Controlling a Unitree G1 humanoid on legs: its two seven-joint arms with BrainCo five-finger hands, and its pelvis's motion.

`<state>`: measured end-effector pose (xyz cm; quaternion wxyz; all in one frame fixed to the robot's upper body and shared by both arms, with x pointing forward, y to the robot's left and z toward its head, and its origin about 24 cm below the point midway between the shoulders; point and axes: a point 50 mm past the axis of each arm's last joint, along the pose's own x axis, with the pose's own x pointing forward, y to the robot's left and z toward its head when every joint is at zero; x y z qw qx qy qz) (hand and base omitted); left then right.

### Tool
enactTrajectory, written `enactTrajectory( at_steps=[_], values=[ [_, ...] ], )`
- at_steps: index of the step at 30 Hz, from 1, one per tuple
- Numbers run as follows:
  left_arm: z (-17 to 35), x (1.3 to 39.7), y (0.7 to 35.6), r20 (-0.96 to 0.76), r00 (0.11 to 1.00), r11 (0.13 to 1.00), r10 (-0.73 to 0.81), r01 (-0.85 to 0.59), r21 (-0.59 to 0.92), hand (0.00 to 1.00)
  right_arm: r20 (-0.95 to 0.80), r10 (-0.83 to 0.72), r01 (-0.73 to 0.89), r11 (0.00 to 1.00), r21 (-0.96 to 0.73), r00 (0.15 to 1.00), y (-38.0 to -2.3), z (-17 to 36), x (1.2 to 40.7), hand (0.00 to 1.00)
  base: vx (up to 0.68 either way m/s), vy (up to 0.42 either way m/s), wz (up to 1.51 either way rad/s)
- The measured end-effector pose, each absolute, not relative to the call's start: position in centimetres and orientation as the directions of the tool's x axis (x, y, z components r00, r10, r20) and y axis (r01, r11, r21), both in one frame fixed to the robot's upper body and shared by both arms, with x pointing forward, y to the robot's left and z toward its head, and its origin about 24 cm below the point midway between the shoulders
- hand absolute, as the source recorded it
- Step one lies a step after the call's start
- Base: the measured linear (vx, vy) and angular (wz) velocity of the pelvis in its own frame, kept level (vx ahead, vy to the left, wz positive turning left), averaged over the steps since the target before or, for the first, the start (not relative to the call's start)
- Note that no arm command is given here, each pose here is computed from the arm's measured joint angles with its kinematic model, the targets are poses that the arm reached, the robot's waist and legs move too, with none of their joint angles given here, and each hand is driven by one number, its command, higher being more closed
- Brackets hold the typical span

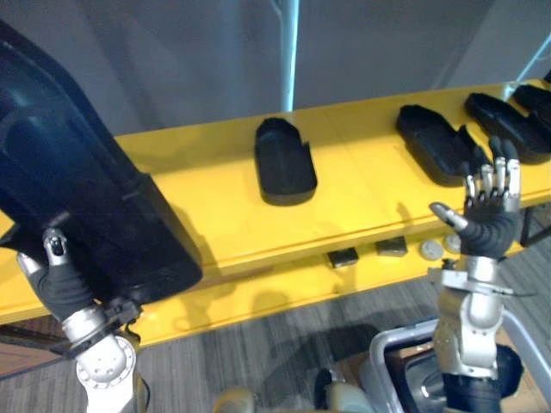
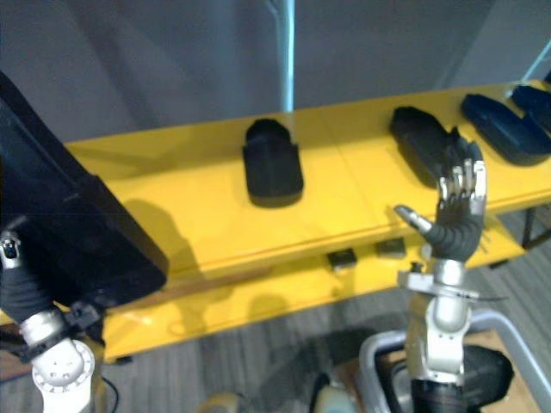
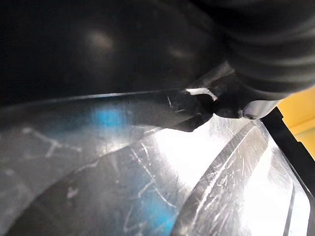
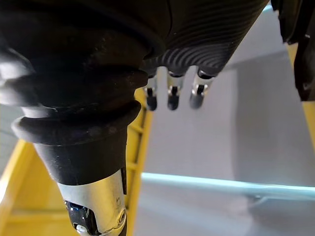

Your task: Walk over and take plastic housings, then place them on the shelf

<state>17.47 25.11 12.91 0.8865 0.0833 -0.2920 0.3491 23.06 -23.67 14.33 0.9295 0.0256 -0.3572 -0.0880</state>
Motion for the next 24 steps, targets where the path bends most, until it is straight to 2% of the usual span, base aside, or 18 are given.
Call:
enactTrajectory(
  at_steps=[5, 11, 14, 17, 24],
  values=[
    [11.5, 18.2, 25.4, 0.484, 0.636, 0.73, 0.601, -0.683, -0.008, 1.0, 0.657, -0.182, 0.178, 0.981, 0.075, 0.731, -23.5, 14.2, 22.9, 0.0, -0.04, 0.008, 0.53],
    [10.2, 18.4, 27.5, 0.373, 0.724, 0.726, 0.58, -0.667, 0.167, 1.0, 0.593, -0.221, 0.254, 0.967, 0.029, 0.774, -24.1, 12.5, 21.7, 0.0, -0.06, 0.03, 0.01],
    [8.0, 19.4, 29.3, 0.237, 0.762, 0.714, 0.602, -0.647, 0.266, 1.0, 0.545, -0.261, 0.302, 0.953, 0.016, 0.797, -25.3, 11.7, 21.1, 0.0, -0.02, 0.046, -0.41],
    [6.8, 20.9, 31.7, 0.133, 0.744, 0.679, 0.655, -0.657, 0.328, 1.0, 0.476, -0.326, 0.384, 0.923, -0.028, 0.817, -27.5, 10.6, 19.5, 0.0, 0.01, 0.058, -0.57],
    [8.2, 22.9, 36.1, 0.066, 0.681, 0.622, 0.729, -0.699, 0.353, 1.0, 0.365, -0.476, 0.524, 0.851, -0.037, 0.8, -30.0, 8.2, 16.8, 0.0, 0.01, 0.027, -0.47]
  ],
)
